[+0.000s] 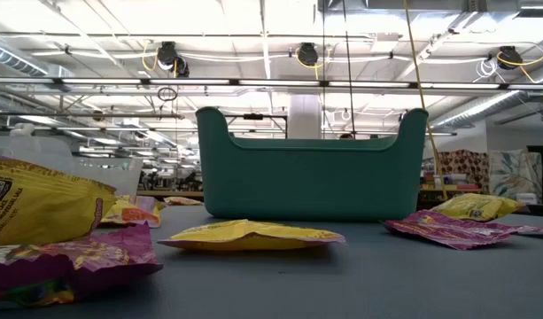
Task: Sort candy
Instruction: Put the orange candy into the transparent bin
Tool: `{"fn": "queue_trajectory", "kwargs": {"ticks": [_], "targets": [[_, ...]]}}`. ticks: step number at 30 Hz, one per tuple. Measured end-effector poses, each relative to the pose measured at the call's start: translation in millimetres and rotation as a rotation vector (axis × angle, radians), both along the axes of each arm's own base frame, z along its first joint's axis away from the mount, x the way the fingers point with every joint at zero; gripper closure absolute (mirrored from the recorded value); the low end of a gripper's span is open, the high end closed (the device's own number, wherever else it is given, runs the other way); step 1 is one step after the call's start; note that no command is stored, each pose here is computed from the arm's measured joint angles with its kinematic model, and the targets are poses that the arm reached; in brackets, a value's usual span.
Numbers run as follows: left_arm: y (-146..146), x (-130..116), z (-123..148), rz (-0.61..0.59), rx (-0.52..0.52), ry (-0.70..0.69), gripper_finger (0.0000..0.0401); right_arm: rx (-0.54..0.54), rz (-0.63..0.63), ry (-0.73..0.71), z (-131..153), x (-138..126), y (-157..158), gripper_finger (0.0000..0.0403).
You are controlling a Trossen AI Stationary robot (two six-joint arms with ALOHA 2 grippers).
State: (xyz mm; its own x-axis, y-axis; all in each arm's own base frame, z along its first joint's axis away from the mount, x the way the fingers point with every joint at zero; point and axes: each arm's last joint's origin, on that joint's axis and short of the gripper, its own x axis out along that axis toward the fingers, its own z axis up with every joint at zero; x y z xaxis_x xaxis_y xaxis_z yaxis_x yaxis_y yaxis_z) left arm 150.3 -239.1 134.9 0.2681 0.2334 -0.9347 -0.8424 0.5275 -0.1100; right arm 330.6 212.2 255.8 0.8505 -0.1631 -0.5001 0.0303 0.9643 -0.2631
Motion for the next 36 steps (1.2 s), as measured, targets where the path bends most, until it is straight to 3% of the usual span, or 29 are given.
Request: {"fn": "queue_trajectory", "kwargs": {"ticks": [7,15,22,28,36], "targets": [[-1,0,-6,-0.002,0.020,0.008,0.0262,0.006,-0.002,-0.005,0,0,0,0.0204],[-3,-2,-6,-0.026,0.032,0.006,0.0360,0.024,-0.012,-0.008,0,0,0,0.0204],[-5,-4,0,-0.059,0.053,0.001,0.0363,0.026,-0.014,-0.008,0,0,0,0.0204],[-13,3,24,-0.115,0.097,0.032,0.0336,0.004,-0.014,0.020,-14,5,4,0.0204],[-14,25,73,-0.285,0.310,-0.039,0.0349,-0.050,-0.021,0.058,-31,13,1,0.0204]]}}
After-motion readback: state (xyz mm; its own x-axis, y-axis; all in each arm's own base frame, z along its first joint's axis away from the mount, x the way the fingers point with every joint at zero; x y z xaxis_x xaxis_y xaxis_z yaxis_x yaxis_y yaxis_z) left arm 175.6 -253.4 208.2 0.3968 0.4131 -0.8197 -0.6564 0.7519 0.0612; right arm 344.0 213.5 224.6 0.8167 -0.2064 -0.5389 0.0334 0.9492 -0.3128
